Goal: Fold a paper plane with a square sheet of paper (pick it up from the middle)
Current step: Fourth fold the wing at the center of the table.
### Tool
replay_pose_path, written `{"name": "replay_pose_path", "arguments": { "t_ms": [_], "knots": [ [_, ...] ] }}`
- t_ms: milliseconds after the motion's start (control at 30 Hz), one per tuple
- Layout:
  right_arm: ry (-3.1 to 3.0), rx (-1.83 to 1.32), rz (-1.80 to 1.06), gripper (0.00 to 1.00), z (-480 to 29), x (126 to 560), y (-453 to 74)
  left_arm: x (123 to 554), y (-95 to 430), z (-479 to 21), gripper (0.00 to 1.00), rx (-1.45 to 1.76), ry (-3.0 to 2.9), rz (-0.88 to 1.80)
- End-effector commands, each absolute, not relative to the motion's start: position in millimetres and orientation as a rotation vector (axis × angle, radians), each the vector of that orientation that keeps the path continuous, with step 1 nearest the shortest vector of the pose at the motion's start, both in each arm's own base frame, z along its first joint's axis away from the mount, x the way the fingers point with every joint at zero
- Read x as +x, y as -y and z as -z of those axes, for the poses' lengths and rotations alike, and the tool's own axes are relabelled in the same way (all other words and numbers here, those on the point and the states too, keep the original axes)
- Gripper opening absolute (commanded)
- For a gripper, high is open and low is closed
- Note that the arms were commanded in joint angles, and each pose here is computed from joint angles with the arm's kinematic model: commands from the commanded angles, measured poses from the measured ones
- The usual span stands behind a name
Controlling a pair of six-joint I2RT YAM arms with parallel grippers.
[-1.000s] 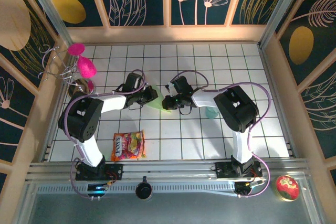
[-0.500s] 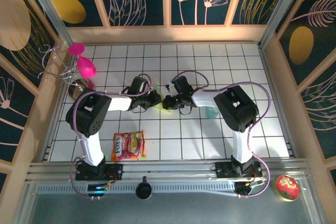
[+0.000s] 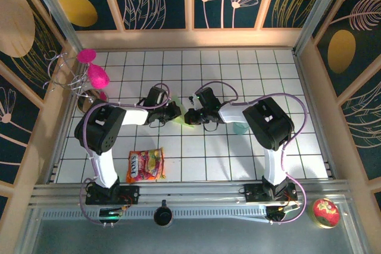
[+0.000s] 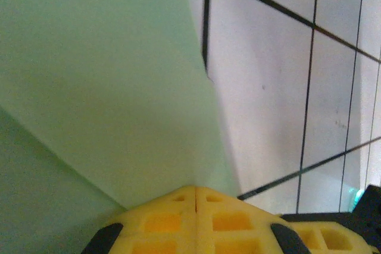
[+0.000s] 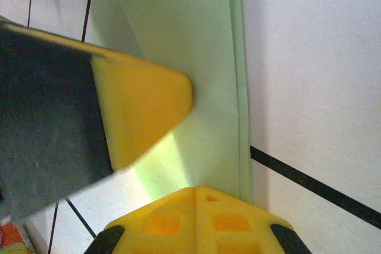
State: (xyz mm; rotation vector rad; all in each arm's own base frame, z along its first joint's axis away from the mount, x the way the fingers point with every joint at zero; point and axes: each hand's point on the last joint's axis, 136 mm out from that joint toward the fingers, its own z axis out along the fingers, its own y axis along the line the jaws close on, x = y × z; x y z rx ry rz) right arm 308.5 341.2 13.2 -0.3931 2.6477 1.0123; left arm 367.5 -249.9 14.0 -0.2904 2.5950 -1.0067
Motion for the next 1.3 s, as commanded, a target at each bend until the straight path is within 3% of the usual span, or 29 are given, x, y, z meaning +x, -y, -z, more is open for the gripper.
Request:
{"name": "replay_pose_path", "arguments": {
  "t_ms": [0,467,800,933,1133,1267],
  "knots": [
    [-3.095,-0.255,-0.676,0.0,76,235,-271,386,202,9,0.02,-0.422,-2.607,0.819],
    [-3.092,-0.222,-0.692,0.0,76,233,-270,442,138,4,0.03,-0.487,-2.54,0.681],
    [-3.006,-0.218,-0.829,0.01,52,251,-292,467,123,-11,0.03,-0.453,-2.515,0.633],
    [-2.826,-0.23,-1.007,0.07,3,286,-324,470,126,-42,0.06,-0.427,-2.47,0.664],
    [-2.477,-0.201,-1.229,0.28,-93,340,-349,448,149,-78,0.15,-0.435,-2.394,0.865],
    [-2.438,-0.177,-1.164,0.37,-98,361,-334,418,176,-86,0.22,-0.441,-2.341,1.088]
  ]
}}
